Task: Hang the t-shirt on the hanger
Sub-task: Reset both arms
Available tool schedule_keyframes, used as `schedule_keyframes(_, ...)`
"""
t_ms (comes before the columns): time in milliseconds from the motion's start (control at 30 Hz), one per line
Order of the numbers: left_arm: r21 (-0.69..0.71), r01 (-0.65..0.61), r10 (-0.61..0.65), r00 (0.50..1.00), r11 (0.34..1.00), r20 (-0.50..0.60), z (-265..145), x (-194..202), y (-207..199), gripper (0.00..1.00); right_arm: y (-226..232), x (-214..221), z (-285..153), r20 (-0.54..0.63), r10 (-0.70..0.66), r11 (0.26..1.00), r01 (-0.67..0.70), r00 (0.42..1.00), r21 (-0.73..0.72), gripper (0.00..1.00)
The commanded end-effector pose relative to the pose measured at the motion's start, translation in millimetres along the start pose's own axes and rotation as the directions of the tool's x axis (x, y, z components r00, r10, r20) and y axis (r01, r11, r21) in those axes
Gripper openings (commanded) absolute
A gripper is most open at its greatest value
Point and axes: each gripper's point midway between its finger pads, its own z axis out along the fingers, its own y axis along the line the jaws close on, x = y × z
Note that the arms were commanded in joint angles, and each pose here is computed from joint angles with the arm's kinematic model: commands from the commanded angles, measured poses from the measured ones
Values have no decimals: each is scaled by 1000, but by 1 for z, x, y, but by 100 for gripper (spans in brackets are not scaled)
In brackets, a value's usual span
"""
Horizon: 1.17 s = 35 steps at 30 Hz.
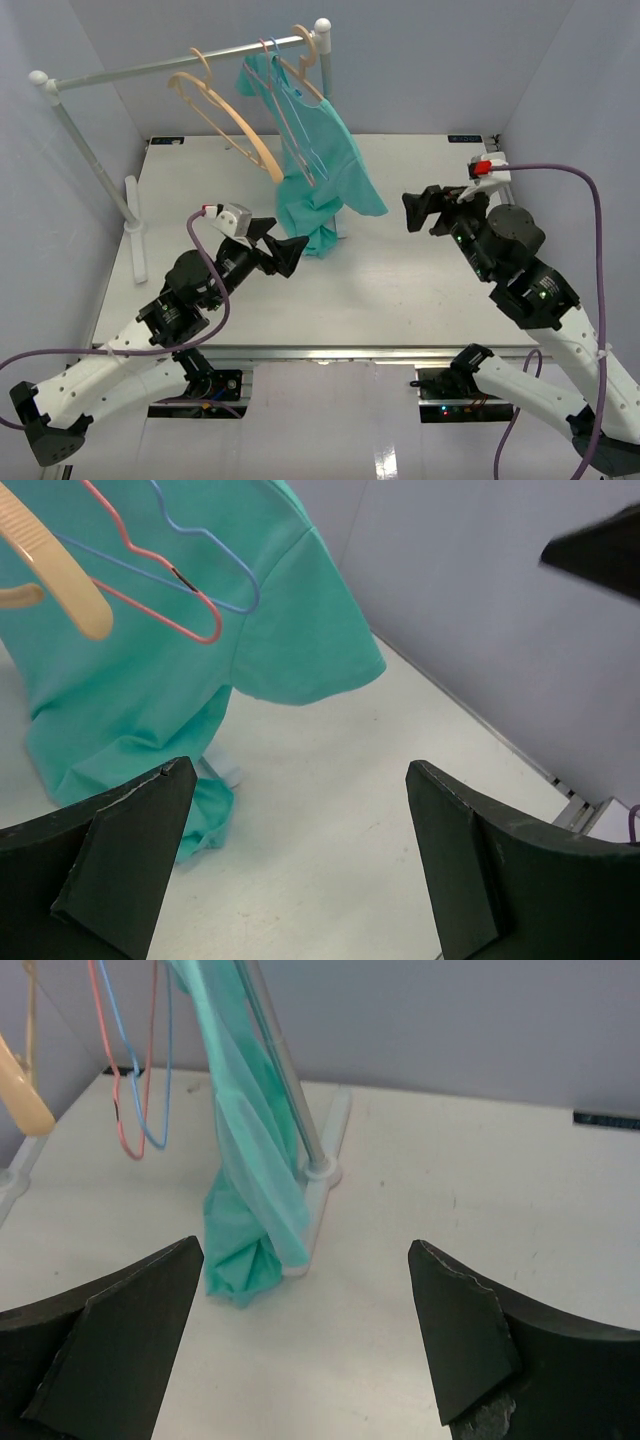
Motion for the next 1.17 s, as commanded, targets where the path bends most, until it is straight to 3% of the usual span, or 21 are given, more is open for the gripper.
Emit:
schedule_keyframes(0,22,20,-22,997,1000,80,-1,-9,-3,98,4,82,2,-199,116,993,-115,973,16,90)
schedule_keyframes(67,3,17,-17,1000,1000,25,-1,19,4,98,7,100,-4,-209,144,989,-150,967,-12,90)
schedule_keyframes(200,9,-4,4,1000,1000,27,-1,41,6,98,6,98,-9,-89,173,982,-179,981,-61,90)
schedule_keyframes(467,4,-28,28,996,1000,88,-15,43,11,98,3,137,1,-145,82,993,-93,986,-69,90)
schedule_keyframes(667,-77,-41,48,995,996,89,-21,43,23,98,6,132,-7,-88,87,989,-97,992,-116,90)
schedule_keyframes(933,-86,-69,71,997,994,15,-13,55,20,98,0,126,-9,-77,73,993,-79,994,-89,90)
schedule_keyframes(1133,-66,-66,68,998,996,20,-14,54,17,98,-3,122,-12,-58,87,992,-92,995,-81,90)
